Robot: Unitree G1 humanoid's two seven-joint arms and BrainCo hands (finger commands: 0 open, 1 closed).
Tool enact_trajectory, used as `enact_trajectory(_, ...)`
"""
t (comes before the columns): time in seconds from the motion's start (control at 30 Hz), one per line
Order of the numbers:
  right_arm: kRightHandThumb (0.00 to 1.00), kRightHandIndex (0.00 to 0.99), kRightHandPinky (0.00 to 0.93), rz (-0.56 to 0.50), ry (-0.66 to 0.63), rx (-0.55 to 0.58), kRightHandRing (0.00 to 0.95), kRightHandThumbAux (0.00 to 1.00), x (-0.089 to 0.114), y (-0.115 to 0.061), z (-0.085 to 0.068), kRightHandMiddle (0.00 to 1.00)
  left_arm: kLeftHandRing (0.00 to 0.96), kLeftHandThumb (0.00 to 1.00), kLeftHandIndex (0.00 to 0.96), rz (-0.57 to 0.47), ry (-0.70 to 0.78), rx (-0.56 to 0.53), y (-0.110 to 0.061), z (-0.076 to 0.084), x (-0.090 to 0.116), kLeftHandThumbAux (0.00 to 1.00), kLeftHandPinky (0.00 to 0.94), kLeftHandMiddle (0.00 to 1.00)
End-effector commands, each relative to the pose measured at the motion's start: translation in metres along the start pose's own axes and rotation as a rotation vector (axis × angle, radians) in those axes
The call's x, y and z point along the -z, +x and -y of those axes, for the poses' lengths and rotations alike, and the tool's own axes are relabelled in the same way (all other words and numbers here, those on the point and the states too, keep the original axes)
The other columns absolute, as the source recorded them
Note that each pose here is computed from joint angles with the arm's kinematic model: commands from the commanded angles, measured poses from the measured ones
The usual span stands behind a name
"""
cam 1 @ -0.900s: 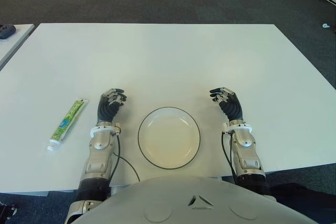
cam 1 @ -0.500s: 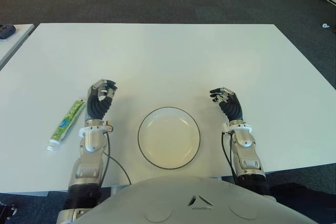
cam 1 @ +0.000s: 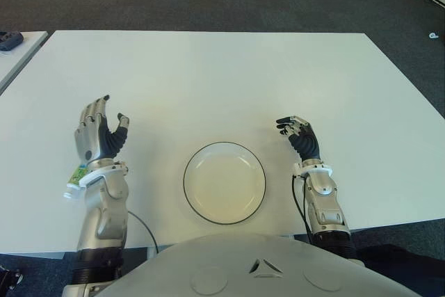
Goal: Put the toothpaste on the table into the plate.
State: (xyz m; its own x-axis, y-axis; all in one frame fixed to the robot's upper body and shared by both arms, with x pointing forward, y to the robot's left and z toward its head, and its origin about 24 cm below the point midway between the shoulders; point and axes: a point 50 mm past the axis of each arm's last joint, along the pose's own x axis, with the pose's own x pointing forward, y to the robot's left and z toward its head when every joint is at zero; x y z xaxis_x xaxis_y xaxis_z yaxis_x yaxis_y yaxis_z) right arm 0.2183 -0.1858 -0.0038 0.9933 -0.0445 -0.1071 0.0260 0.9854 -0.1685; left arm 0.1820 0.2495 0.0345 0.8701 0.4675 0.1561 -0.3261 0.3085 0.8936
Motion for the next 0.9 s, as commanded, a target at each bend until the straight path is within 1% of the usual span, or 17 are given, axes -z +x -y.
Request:
enact_trajectory(0.03,0.693,0.424,0.373,-0.01,0.012,-0.003,0.374,0.727,0.001,0.001,-0.001,0.398,0.008,0.595,0.013,-0.05,0.173,-0.008,0.006,-0.006,0.013,0.314,0.011,0.01)
enact_trajectory(0.07,0.693,0.425,0.371,-0.011,0.011,-0.002,0.373,0.727,0.001,0.0,-0.001,0.398,0.005,0.57,0.008,-0.066,0.215,-0.005,0.006,-0.007,0.015,0.274,0.007,0.006)
enact_trajectory(0.13,0.693,0.425,0.372,-0.012,0.009,-0.001,0.372,0.727,0.001,0.0,-0.001,0.398,0.002,0.534,0.003,-0.097,0.278,0.003,0.006,-0.008,0.016,0.224,0.002,0.002)
enact_trajectory(0.23,0.692,0.425,0.38,-0.012,0.006,0.0,0.375,0.727,0.002,0.0,-0.001,0.4,0.0,0.496,0.001,-0.15,0.35,0.025,0.005,-0.012,0.019,0.185,0.001,0.0)
enact_trajectory(0.33,0.692,0.425,0.387,-0.012,0.005,0.0,0.379,0.727,0.002,0.0,-0.001,0.403,0.0,0.46,0.0,-0.181,0.379,0.044,0.004,-0.015,0.02,0.151,0.0,0.0)
enact_trajectory(0.4,0.691,0.424,0.387,-0.013,0.002,0.002,0.38,0.727,0.002,0.0,-0.001,0.404,0.0,0.451,0.0,-0.213,0.405,0.085,0.004,-0.017,0.024,0.137,0.0,0.0)
enact_trajectory(0.57,0.691,0.423,0.384,-0.015,-0.002,0.006,0.381,0.727,0.002,0.0,-0.001,0.405,0.0,0.446,0.0,-0.292,0.446,0.189,0.003,-0.018,0.032,0.124,0.0,0.0)
enact_trajectory(0.67,0.691,0.423,0.386,-0.015,-0.001,0.007,0.382,0.727,0.002,0.0,-0.001,0.407,0.0,0.455,0.0,-0.334,0.447,0.224,0.003,-0.018,0.038,0.128,0.0,0.0)
enact_trajectory(0.9,0.692,0.424,0.378,-0.01,0.007,0.004,0.375,0.727,0.001,-0.001,0.0,0.4,0.0,0.48,0.0,-0.418,0.467,0.298,0.002,-0.017,0.046,0.144,0.0,0.0)
